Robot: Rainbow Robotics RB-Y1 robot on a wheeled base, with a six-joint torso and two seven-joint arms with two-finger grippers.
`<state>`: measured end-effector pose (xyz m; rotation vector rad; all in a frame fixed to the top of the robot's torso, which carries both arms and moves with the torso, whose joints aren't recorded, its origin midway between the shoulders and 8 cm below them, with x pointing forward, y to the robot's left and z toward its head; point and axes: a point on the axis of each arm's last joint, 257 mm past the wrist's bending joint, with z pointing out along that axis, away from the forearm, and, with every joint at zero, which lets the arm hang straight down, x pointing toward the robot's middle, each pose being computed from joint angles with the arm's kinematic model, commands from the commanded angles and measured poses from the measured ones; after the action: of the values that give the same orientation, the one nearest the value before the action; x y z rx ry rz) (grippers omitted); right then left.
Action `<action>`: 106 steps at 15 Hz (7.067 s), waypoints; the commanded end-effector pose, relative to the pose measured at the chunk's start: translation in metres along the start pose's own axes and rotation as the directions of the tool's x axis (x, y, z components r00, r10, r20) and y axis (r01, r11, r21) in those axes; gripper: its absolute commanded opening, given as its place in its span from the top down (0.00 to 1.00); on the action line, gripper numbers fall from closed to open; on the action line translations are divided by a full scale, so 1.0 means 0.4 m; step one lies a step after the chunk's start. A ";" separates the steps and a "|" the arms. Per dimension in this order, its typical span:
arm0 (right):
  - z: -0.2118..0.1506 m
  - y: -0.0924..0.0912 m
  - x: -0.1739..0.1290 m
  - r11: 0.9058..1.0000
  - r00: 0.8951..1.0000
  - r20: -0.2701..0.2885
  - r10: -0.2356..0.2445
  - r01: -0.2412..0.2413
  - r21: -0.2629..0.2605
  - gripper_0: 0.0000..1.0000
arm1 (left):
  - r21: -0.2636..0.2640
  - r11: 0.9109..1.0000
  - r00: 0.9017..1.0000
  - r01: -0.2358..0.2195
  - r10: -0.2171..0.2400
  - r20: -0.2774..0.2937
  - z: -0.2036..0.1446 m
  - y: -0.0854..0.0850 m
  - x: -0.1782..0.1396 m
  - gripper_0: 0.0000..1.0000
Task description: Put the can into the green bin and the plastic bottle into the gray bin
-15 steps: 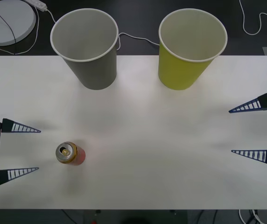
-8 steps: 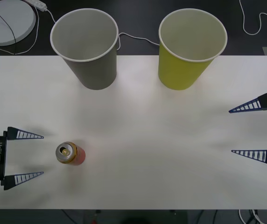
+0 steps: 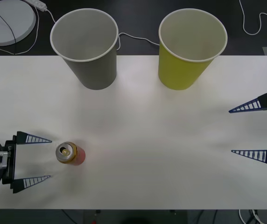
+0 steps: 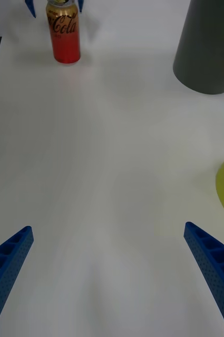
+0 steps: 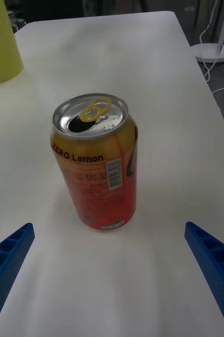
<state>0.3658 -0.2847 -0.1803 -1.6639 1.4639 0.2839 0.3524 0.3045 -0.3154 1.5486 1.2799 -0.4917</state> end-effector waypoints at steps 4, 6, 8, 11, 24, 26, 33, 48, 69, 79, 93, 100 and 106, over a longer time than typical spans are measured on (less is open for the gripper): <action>0.000 0.000 0.000 1.000 1.000 0.000 0.000 0.000 0.000 0.00 | -0.013 1.000 0.998 0.012 -0.011 0.056 0.058 -0.006 -0.024 0.00; 0.000 0.000 0.000 1.000 1.000 0.000 0.000 0.000 0.000 0.00 | -0.017 1.000 0.997 0.016 -0.015 0.077 0.082 -0.007 -0.034 0.00; 0.000 0.000 0.000 1.000 1.000 0.000 0.000 0.000 0.000 0.00 | -0.020 1.000 0.995 0.023 -0.021 0.101 0.108 -0.011 -0.045 0.00; 0.000 0.000 0.000 1.000 1.000 0.000 0.000 0.000 0.000 0.00 | -0.025 0.999 0.991 0.031 -0.027 0.133 0.143 -0.012 -0.062 0.00; 0.000 0.000 0.000 1.000 1.000 0.000 0.000 0.000 0.000 0.00 | -0.044 0.998 0.989 0.045 -0.039 0.142 0.240 0.031 -0.075 0.69; 0.000 0.000 0.000 1.000 1.000 0.000 0.000 0.000 0.000 0.00 | -0.046 0.997 0.988 0.063 -0.056 0.141 0.238 0.030 -0.072 1.00; 0.000 0.000 0.000 1.000 1.000 0.000 0.000 0.000 0.000 0.00 | -0.060 0.994 0.987 0.086 -0.077 0.143 0.231 0.056 -0.081 1.00; 0.000 0.000 0.000 1.000 1.000 0.000 0.000 0.000 0.000 0.00 | -0.127 0.979 0.932 0.162 -0.194 -0.308 0.044 0.196 -0.184 1.00; 0.000 0.000 0.000 1.000 1.000 0.000 0.000 0.000 0.000 0.00 | -0.061 0.982 0.862 0.176 -0.184 -0.472 0.138 0.313 -0.569 1.00; 0.000 0.000 0.000 1.000 1.000 0.000 0.000 0.000 0.000 0.00 | -0.117 0.958 0.835 0.260 -0.285 -0.471 0.271 0.510 -0.767 1.00; 0.000 0.000 0.000 1.000 1.000 0.000 0.000 0.000 0.000 0.00 | -0.255 0.925 0.821 0.282 -0.370 -0.435 0.595 0.769 -0.947 1.00; 0.000 0.000 0.000 1.000 1.000 0.000 0.000 0.000 0.000 0.00 | -0.331 0.903 0.830 0.274 -0.395 -0.393 0.768 0.824 -1.032 1.00; 0.000 0.000 0.000 1.000 1.000 0.000 0.000 0.000 0.000 0.00 | -0.357 0.911 0.854 0.206 -0.345 -0.389 0.843 0.823 -1.120 1.00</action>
<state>0.3658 -0.2846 -0.1802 -1.6638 1.4638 0.2841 0.5847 -0.1703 0.0572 1.2513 1.8667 -0.1083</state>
